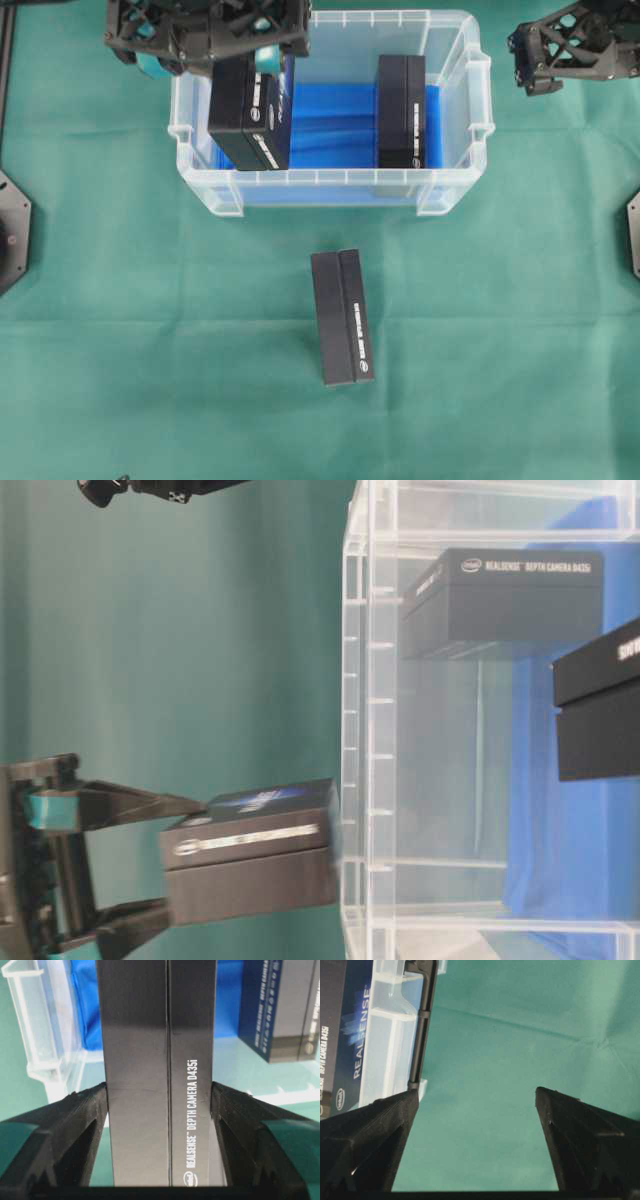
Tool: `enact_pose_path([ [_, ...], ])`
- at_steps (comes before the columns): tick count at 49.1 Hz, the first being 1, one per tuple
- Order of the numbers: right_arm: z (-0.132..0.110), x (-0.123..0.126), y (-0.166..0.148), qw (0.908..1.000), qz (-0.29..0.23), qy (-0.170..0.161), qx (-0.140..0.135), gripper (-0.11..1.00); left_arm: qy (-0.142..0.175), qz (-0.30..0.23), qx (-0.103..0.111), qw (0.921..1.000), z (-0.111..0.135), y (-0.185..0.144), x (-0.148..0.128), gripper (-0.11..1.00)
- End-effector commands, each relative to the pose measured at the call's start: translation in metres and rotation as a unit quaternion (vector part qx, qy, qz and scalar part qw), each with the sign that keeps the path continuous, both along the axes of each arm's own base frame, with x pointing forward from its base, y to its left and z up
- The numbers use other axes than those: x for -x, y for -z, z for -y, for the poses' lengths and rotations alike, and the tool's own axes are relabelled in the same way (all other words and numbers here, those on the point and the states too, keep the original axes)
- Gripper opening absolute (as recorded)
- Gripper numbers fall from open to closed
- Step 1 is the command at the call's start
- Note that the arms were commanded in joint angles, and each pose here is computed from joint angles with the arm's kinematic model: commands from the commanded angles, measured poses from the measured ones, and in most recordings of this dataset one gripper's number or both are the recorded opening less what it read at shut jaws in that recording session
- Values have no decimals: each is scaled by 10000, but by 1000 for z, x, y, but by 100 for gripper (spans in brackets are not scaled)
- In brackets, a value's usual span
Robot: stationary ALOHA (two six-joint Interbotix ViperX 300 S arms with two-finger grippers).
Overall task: Take out the box from the case.
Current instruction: 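Lift the left black box upward out of the case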
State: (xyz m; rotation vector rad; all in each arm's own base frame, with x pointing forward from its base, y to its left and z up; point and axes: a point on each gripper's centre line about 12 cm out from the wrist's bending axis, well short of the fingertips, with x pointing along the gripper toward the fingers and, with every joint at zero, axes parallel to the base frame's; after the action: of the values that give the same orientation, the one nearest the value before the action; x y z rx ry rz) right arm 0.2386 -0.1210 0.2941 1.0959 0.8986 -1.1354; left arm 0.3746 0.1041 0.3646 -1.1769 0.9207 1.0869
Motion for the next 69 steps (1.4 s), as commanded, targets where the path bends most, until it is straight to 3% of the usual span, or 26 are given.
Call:
enact_pose_path([
  [1,1,0,-5,9999,99,2,60,93,24,343,-110,9993,3,-35,9,62],
  [21,0,0,-5,9999,92,-4,57,93,49,495,-164,9986,7,-61,11,62],
  [69,1,0,-5,9999,90,-7,81,93,40,396,-151,9991,8,-61,13,62],
])
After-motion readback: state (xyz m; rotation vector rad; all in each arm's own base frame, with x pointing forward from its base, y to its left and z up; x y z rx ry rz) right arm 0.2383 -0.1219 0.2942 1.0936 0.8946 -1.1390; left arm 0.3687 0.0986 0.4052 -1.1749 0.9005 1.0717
